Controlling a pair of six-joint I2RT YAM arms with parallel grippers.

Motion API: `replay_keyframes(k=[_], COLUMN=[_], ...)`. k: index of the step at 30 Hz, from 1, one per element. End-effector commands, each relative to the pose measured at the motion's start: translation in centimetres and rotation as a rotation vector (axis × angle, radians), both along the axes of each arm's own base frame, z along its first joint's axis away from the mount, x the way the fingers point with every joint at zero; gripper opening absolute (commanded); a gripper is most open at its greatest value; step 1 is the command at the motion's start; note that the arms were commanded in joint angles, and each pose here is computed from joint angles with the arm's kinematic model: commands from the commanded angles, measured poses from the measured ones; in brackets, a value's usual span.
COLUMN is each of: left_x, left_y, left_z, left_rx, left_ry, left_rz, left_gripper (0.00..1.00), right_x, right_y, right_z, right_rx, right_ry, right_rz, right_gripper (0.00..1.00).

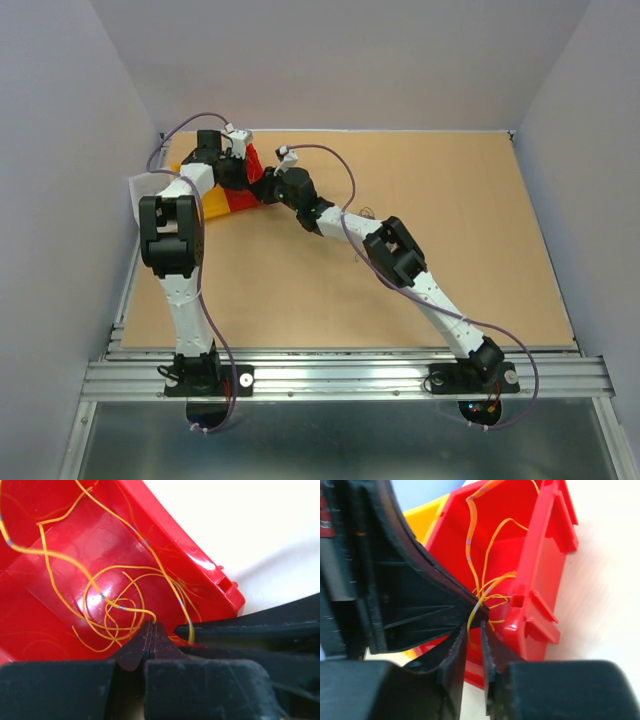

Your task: Untangle the cables

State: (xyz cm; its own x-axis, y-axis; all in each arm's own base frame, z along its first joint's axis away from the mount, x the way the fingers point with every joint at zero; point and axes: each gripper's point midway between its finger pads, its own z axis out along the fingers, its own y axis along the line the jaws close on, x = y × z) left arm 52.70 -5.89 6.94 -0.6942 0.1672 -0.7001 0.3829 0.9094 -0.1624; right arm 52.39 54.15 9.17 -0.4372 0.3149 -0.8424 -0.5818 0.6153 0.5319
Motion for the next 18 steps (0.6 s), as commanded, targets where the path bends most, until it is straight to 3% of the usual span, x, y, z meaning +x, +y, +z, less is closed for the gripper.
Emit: replay_keyframes(k=[1,13,17,18], left_x=[2.2,1.4,0.3,0.0], left_y=[1.2,2.4,2.3,0.9], left_z=[3.1,5.4,5.9,5.9], left_rx=[0.044,0.074,0.074,0.072], left_ry=[-0.098,-0.150,-0.153,-0.155], left_rz=[0.063,0.140,0.132,0.102], left_gripper=[0.00,0.02,0.13,0.21], right_x=[-0.5,-2.2,-3.1,-3.4], right_y=[0.0,-2.2,-3.2,-3.6], right_z=[2.7,6.5,8.0,7.3], right_rx=[0.045,0.087,0.095,0.083], right_ry=[-0.044,-0.099,-0.126,-0.121], right_rz=[-0.006,-0.026,-0.035,-0.036], right_gripper=[0.25,0.28,0.36,0.37])
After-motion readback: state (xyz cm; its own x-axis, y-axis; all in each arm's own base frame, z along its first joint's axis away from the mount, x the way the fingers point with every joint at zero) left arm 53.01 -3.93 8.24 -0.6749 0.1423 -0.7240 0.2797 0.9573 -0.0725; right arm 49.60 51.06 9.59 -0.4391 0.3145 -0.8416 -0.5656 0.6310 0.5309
